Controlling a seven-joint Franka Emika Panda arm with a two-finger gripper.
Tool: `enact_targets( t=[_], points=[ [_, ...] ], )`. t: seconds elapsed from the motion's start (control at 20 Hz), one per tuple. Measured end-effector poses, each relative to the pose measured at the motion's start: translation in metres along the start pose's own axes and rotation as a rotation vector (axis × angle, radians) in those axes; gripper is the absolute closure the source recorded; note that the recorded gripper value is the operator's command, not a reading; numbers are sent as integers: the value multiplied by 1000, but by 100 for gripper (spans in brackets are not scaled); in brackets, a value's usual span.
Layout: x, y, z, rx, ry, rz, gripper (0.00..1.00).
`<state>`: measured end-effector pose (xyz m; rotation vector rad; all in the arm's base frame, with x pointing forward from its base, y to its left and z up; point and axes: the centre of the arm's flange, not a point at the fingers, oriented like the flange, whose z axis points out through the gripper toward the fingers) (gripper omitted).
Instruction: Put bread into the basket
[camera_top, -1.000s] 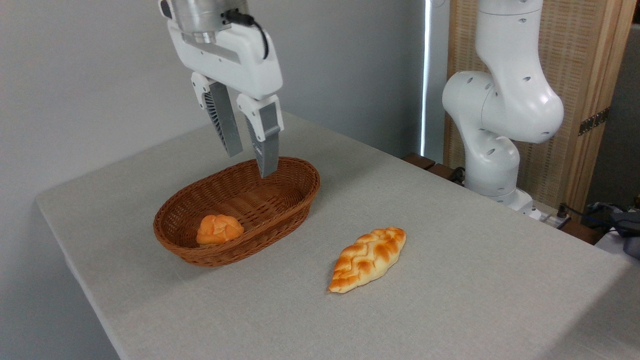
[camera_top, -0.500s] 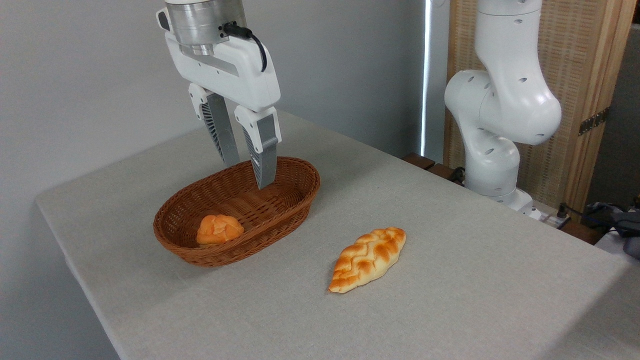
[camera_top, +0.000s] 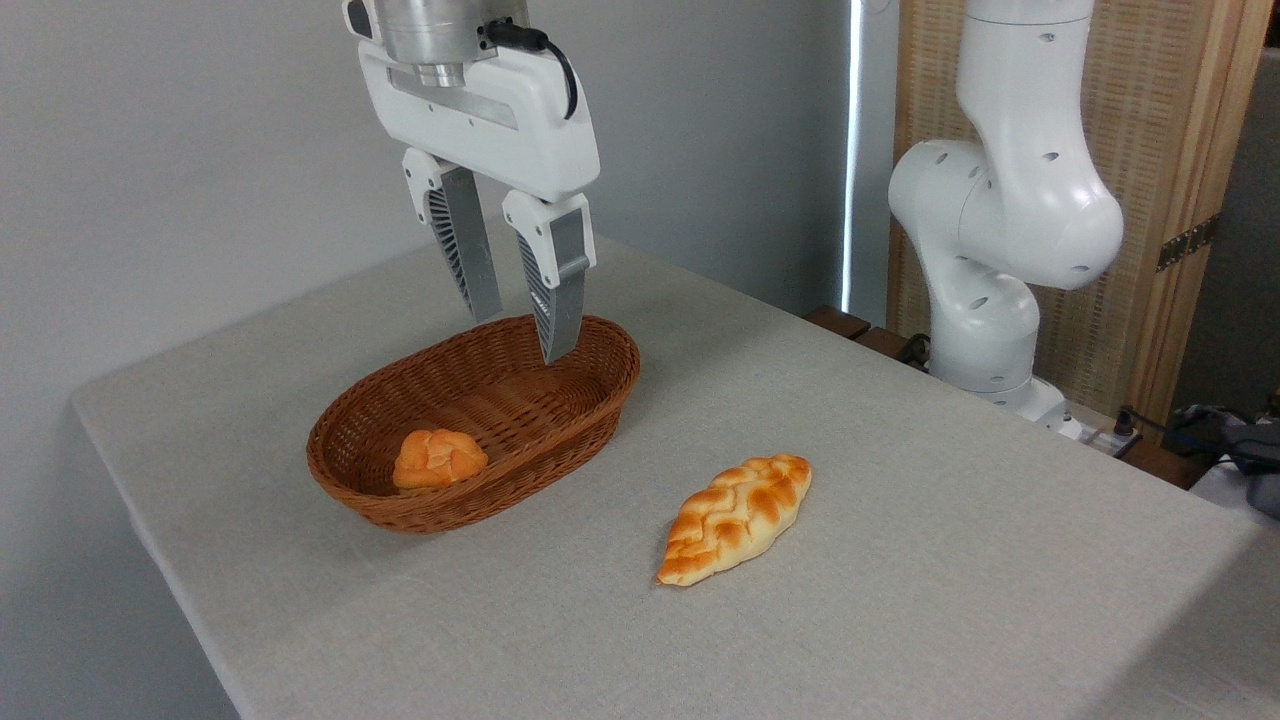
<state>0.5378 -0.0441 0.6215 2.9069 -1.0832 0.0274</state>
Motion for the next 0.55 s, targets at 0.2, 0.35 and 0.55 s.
enact_targets(
  t=[0.2, 0.35, 0.55],
  points=[
    [-1, 0, 1, 0, -2, 0, 0],
    [-2, 0, -1, 2, -1, -1, 0],
    [-2, 1, -1, 3, 0, -1, 0]
  ],
)
